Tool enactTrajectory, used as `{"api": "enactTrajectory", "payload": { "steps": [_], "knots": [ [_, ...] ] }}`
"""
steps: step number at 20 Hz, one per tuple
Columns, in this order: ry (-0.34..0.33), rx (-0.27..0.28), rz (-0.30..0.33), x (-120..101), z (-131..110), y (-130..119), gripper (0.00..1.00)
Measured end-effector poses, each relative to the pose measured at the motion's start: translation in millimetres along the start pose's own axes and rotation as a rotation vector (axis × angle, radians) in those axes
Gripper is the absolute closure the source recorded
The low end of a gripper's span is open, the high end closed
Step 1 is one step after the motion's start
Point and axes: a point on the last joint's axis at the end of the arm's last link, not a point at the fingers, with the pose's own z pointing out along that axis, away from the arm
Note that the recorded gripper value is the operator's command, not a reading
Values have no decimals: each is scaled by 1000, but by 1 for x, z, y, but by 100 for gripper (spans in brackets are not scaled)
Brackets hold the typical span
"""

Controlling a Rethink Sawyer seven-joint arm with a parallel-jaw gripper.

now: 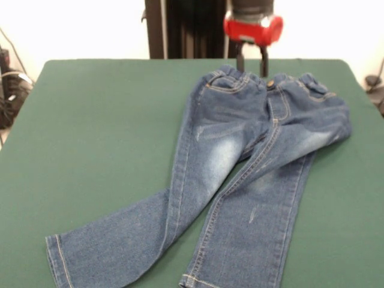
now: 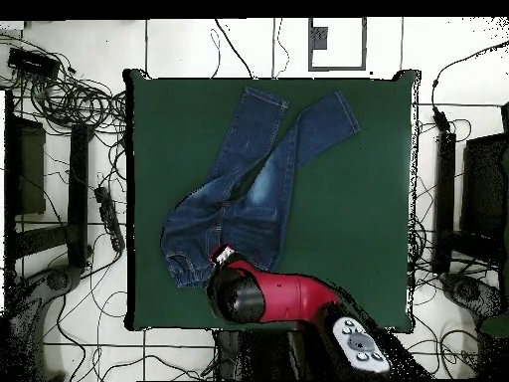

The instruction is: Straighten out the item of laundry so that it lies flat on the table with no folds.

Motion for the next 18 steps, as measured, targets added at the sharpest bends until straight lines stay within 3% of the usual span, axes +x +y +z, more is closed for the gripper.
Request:
{"api": "enactTrajectory", "payload": {
  "steps": [4,11,18],
  "knots": [
    [61,32,16,18,-29,-7,0],
    [28,32,-49,33,-52,10,0],
    [-39,33,-67,11,-60,27,0]
  ]
}}
